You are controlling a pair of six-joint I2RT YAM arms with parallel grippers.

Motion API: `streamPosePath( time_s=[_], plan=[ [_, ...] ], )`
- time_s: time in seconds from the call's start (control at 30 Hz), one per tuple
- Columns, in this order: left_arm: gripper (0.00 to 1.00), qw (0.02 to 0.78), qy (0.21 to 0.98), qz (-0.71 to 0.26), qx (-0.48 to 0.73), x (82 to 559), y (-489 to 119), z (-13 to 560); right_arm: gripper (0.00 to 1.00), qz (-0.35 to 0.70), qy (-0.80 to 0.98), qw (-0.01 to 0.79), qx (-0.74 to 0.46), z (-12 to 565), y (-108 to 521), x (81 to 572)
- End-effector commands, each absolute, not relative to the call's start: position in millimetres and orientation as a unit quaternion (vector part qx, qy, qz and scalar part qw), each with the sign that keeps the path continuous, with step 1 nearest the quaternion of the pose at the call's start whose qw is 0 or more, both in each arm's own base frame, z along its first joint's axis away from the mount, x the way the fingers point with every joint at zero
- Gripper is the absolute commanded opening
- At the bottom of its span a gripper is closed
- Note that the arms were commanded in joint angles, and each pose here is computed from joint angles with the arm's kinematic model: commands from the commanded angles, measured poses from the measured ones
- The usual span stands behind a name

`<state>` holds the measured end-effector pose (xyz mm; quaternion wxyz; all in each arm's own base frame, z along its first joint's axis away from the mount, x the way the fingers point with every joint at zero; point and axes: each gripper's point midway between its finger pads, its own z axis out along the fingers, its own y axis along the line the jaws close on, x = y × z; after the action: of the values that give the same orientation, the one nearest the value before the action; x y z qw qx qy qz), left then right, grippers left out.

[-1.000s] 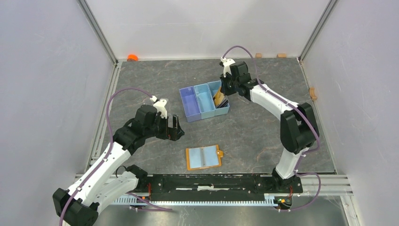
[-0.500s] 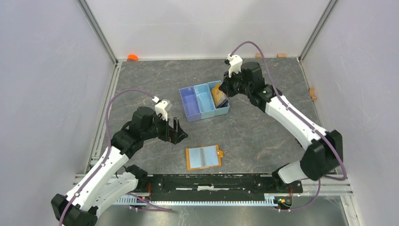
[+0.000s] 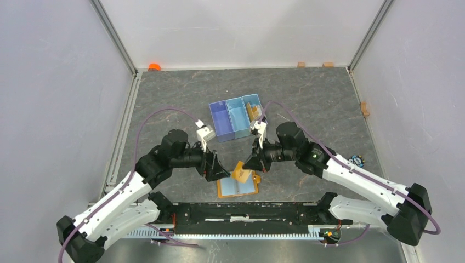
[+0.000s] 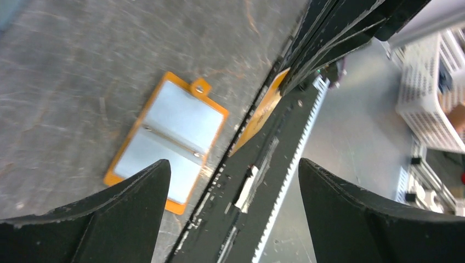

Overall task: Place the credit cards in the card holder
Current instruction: Pick up the credit card from the storage box, then insert the credit card into the card holder.

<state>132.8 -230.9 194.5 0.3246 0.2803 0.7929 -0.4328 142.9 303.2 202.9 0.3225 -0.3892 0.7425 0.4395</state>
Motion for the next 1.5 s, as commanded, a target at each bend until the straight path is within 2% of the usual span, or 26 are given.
streamPosePath(
  time_s=[0.0, 0.17, 0.27, 0.33, 0.37, 0.5, 0.53, 0.6, 0.63, 0.73, 0.77, 0.83, 0.93, 1.1, 1.27, 1.33, 1.43, 1.47],
  plan=[
    [0.90, 0.284, 0.756, -0.474, 0.350, 103.2, -251.7, 195.6, 0.00, 0.523, 0.690, 0.292, -0.405, 225.7, 312.4, 98.1],
    [0.81, 0.233, 0.712, -0.528, 0.400, 66.2, -266.2, 201.6, 0.00, 0.548, 0.674, 0.285, -0.405, 234.1, 312.5, 82.4],
    [0.80, 0.218, 0.707, -0.530, 0.413, 55.5, -270.2, 198.2, 0.00, 0.555, 0.667, 0.281, -0.410, 236.3, 314.2, 77.1],
    [0.75, 0.213, 0.709, -0.528, 0.417, 52.6, -271.4, 195.5, 0.00, 0.563, 0.660, 0.277, -0.413, 237.5, 316.4, 73.7],
    [0.68, 0.208, 0.707, -0.529, 0.420, 50.1, -272.3, 195.2, 0.00, 0.563, 0.660, 0.276, -0.414, 237.6, 317.0, 73.3],
    [0.11, 0.194, 0.703, -0.533, 0.430, 42.0, -275.3, 196.2, 0.01, 0.563, 0.659, 0.278, -0.414, 239.1, 320.3, 74.5],
    [0.02, 0.196, 0.701, -0.533, 0.431, 41.4, -275.2, 198.5, 0.06, 0.560, 0.663, 0.284, -0.408, 240.1, 320.5, 77.5],
    [0.02, 0.215, 0.702, -0.535, 0.418, 44.1, -274.8, 205.8, 0.30, 0.551, 0.672, 0.302, -0.391, 242.2, 319.7, 84.8],
    [0.02, 0.228, 0.701, -0.538, 0.409, 46.4, -275.0, 210.1, 0.45, 0.545, 0.677, 0.316, -0.380, 244.2, 317.9, 89.8],
    [0.02, 0.272, 0.692, -0.558, 0.368, 53.3, -275.4, 225.5, 0.76, 0.531, 0.694, 0.361, -0.326, 245.1, 307.8, 104.5],
    [0.02, 0.286, 0.688, -0.566, 0.353, 55.4, -275.3, 231.3, 0.80, 0.538, 0.687, 0.379, -0.309, 249.7, 305.5, 107.3],
    [0.02, 0.306, 0.681, -0.579, 0.327, 59.1, -275.2, 239.5, 0.81, 0.553, 0.679, 0.392, -0.282, 249.8, 301.2, 107.8],
    [0.02, 0.322, 0.676, -0.589, 0.303, 63.5, -275.0, 246.9, 0.76, 0.592, 0.658, 0.386, -0.260, 249.4, 300.5, 98.9],
    [0.02, 0.314, 0.692, -0.585, 0.282, 69.8, -278.6, 237.1, 0.58, 0.632, 0.629, 0.378, -0.249, 252.1, 303.6, 87.3],
    [0.02, 0.310, 0.690, -0.601, 0.259, 72.5, -283.1, 232.6, 0.46, 0.661, 0.600, 0.383, -0.235, 260.2, 305.6, 82.8],
    [0.02, 0.307, 0.692, -0.601, 0.256, 72.4, -283.4, 229.6, 0.35, 0.663, 0.602, 0.380, -0.231, 257.7, 307.2, 83.3],
    [0.03, 0.291, 0.704, -0.598, 0.249, 71.8, -284.1, 217.8, 0.07, 0.658, 0.616, 0.372, -0.222, 246.9, 308.9, 85.7],
    [0.10, 0.284, 0.715, -0.591, 0.242, 72.7, -283.6, 210.8, 0.00, 0.648, 0.631, 0.369, -0.214, 239.0, 309.0, 89.6]
  ],
)
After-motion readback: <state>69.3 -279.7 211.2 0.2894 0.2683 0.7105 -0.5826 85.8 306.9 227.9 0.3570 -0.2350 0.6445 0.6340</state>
